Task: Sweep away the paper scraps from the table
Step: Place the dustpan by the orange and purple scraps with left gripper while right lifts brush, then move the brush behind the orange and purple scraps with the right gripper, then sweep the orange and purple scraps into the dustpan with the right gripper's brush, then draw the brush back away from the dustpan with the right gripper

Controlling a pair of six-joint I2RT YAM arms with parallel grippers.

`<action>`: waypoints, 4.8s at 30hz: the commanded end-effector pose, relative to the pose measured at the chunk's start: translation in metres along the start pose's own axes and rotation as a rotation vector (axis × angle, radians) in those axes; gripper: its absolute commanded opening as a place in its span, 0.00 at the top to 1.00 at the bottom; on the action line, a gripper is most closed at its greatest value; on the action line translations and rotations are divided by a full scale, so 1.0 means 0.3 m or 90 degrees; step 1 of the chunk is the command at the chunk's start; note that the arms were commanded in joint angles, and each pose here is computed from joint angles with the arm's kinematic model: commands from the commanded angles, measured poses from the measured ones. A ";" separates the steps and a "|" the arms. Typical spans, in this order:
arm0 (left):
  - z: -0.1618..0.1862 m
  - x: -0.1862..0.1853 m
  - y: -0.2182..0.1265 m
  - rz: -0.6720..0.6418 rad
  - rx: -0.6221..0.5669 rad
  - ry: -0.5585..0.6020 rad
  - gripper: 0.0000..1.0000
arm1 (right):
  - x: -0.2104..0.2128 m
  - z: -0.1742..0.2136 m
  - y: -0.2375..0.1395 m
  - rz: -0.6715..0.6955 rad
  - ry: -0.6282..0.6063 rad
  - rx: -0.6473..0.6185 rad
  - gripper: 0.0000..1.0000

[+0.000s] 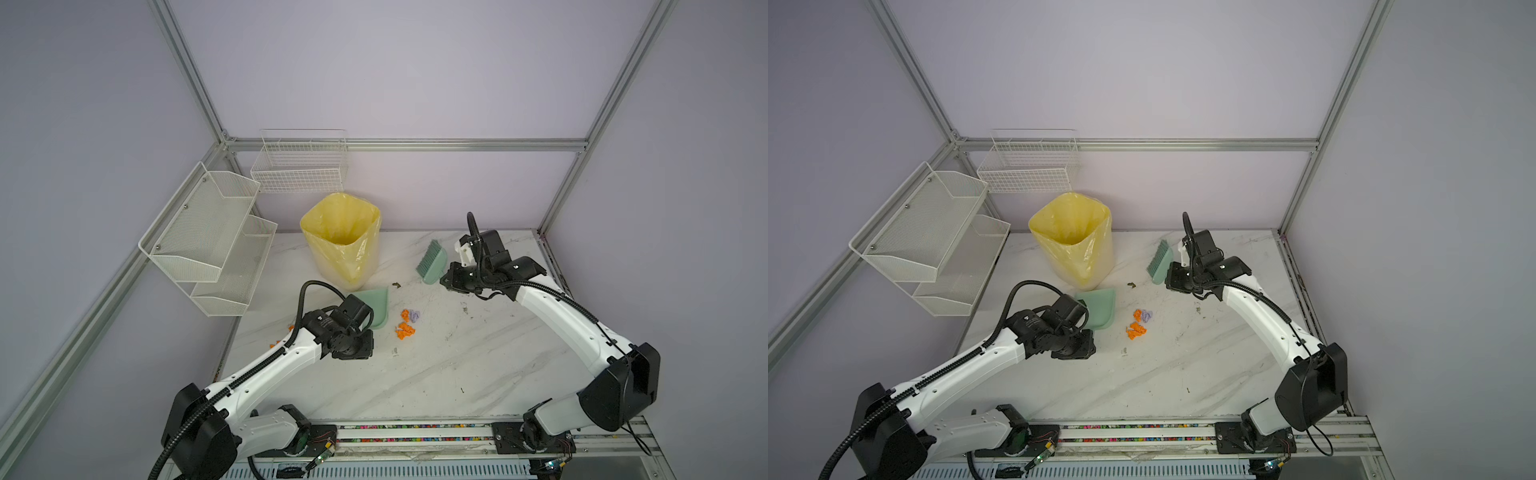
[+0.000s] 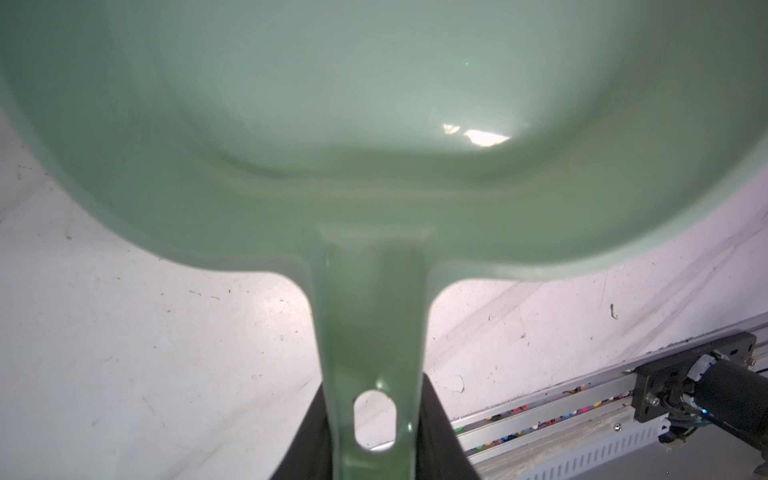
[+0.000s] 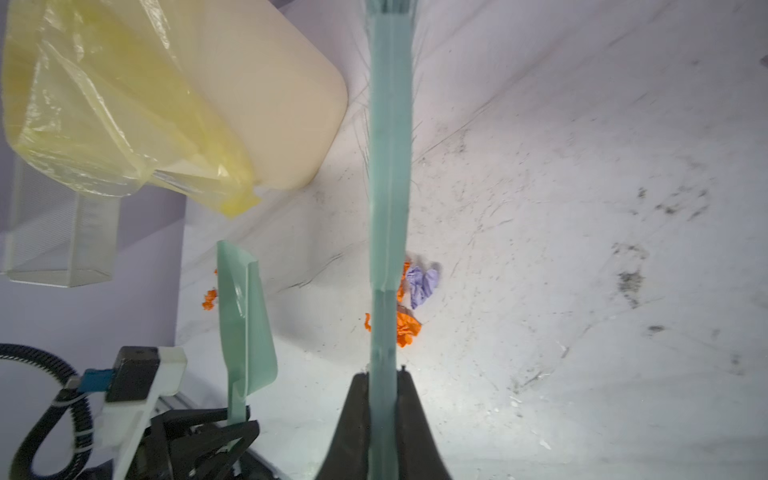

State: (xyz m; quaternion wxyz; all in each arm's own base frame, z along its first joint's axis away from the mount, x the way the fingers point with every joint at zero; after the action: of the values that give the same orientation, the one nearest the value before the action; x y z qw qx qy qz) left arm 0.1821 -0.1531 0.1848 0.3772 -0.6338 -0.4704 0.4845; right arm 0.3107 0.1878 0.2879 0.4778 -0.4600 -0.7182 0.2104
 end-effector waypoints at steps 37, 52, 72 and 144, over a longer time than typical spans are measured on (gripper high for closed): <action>0.204 -0.220 0.122 -0.079 0.210 0.144 1.00 | -0.028 0.044 0.228 0.264 -0.325 0.109 1.00; 0.196 -0.219 0.153 -0.110 0.211 0.158 1.00 | 0.011 0.128 0.334 0.259 -0.378 0.187 1.00; 0.080 -0.167 0.173 -0.136 0.241 0.189 1.00 | 0.092 0.398 0.340 0.113 -0.412 0.312 1.00; -0.073 -0.200 0.160 -0.141 0.100 0.191 1.00 | 0.065 0.250 0.094 -0.156 -0.142 0.141 1.00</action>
State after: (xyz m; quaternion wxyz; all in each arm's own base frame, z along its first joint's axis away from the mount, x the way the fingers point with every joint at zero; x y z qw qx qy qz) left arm 0.1943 -0.2117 0.1375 0.5801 -0.5847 -0.4235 0.3772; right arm 0.2456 0.2287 0.2351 0.4761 -0.2583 -0.7876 0.2938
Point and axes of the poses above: each gripper's point midway between its finger pads, its own y axis out along the fingers, its own x axis along the line the jaws close on, z = x × y, the point moved 7 cm from there along -y, back along the fingers, and after that the axes turned 2 degrees about y, right-handed, at the moved point
